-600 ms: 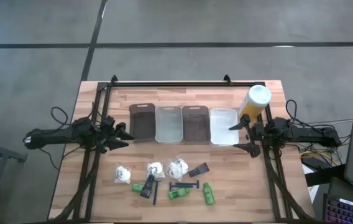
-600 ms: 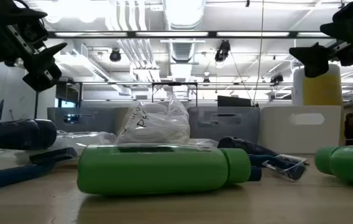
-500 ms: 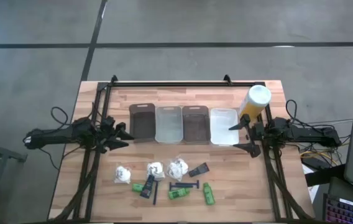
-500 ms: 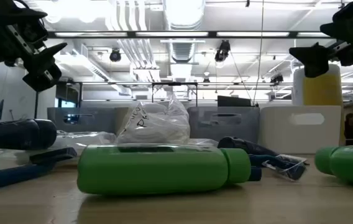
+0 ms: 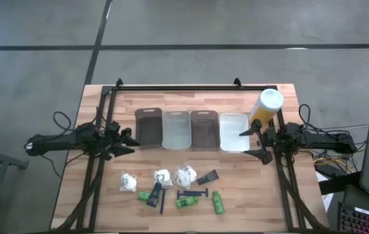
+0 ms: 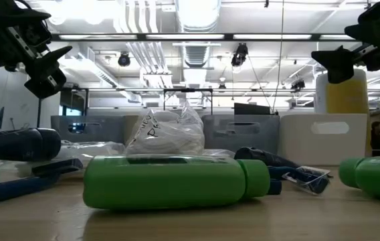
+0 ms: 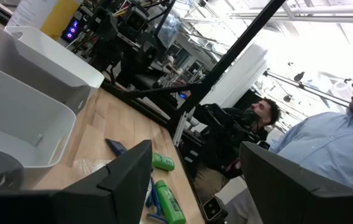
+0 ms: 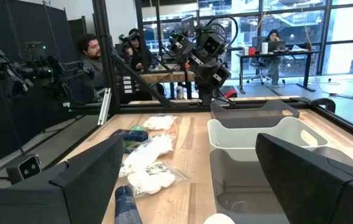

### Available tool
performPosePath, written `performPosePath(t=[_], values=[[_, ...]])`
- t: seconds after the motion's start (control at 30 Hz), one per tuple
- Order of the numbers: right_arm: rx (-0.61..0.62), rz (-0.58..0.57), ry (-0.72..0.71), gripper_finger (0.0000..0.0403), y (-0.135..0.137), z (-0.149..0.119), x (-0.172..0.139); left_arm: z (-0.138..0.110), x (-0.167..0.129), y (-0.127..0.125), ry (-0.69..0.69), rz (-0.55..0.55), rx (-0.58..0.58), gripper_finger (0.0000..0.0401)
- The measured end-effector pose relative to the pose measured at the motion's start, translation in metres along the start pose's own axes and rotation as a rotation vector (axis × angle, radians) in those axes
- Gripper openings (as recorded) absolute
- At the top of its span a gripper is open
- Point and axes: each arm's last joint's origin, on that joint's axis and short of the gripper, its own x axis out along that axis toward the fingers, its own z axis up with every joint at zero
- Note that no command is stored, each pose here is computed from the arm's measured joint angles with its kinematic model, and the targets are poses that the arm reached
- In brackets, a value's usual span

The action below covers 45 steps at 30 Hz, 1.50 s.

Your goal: Pick & Place Travel size toiletries

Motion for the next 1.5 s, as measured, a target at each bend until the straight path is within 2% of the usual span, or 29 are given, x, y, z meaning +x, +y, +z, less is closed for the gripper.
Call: performPosePath(t=[0.53, 0.73, 0.83, 1.13, 1.3, 1.5], values=[[0.0, 0.0, 0.0, 0.0364, 0.0, 0.0, 0.0, -0.0001, 0.0, 0.0, 0.001, 0.0, 0.005, 0.0248], [0.0, 0.0, 0.001, 0.0364, 0.0, -0.0001, 0.0, 0.0012, 0.0, 0.0002, -0.023, 0.02, 0.286, 0.0248], [0.0, 0.0, 0.0, 0.0364, 0.0, 0.0, 0.0, 0.0013, 0.0, 0.0005, -0.027, 0.033, 0.359, 0.0248], [0.0, 0.0, 0.0, 0.0364, 0.0, 0.0, 0.0, 0.0088, -0.0007, -0.0029, -0.14, 0.067, 0.323, 0.0248], [0.0, 0.0, 0.001, 0.0364, 0.0, -0.0002, 0.0, 0.0078, -0.0003, -0.0017, -0.125, 0.084, 0.371, 0.0248], [0.0, 0.0, 0.0, 0.0364, 0.0, -0.0001, 0.0, 0.0011, 0.0002, 0.0044, -0.044, 0.13, 0.348, 0.0248]])
